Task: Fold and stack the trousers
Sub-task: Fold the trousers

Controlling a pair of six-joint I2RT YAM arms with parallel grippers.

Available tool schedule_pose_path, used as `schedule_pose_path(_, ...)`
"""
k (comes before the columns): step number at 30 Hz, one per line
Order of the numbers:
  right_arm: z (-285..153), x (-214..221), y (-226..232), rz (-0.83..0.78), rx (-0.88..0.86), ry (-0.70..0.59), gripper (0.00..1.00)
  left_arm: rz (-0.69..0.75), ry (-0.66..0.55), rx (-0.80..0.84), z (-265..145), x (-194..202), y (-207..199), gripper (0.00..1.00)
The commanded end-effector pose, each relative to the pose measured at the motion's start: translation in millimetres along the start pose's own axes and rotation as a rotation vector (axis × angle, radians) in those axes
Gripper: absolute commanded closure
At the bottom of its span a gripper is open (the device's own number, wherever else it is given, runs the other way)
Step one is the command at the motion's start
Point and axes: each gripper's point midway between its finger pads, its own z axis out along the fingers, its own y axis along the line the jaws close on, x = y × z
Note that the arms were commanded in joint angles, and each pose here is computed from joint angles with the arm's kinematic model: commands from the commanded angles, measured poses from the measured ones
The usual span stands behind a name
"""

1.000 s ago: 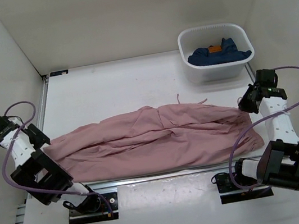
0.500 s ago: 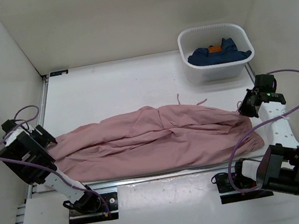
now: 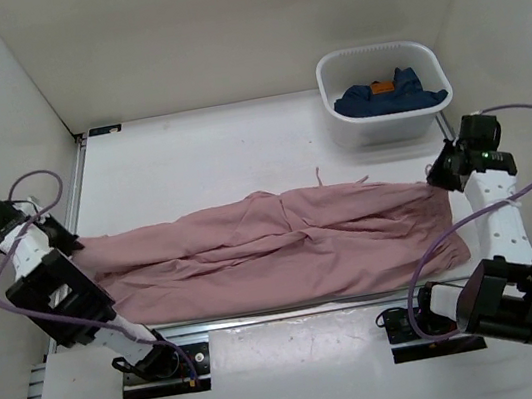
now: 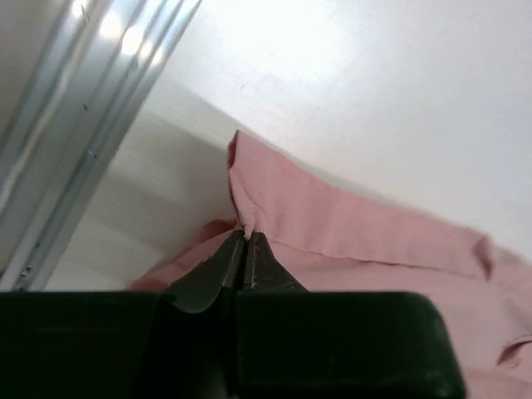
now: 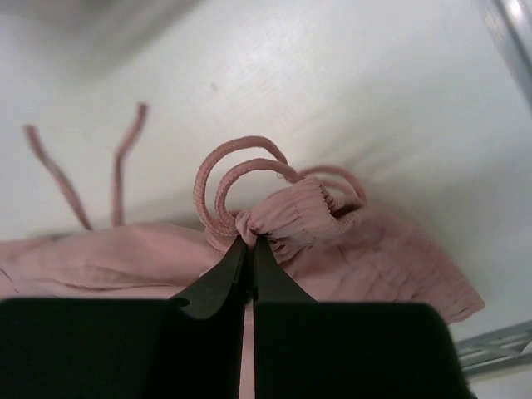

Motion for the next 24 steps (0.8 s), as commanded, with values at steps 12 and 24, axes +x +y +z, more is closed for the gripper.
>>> schedule_pose_path(12, -93.1, 2.5, -67.2, 0.267, 0.315, -0.374, 1.00, -0.108, -0.300, -0.088, -129.2, 6.6, 27.4, 0.86)
schedule_pose_path(24, -57.9, 13.1, -61.9, 0.287, 0.296, -0.317, 1.00, -0.160, -0.187, 0.041, -131.1, 41.9, 1.9, 0.86)
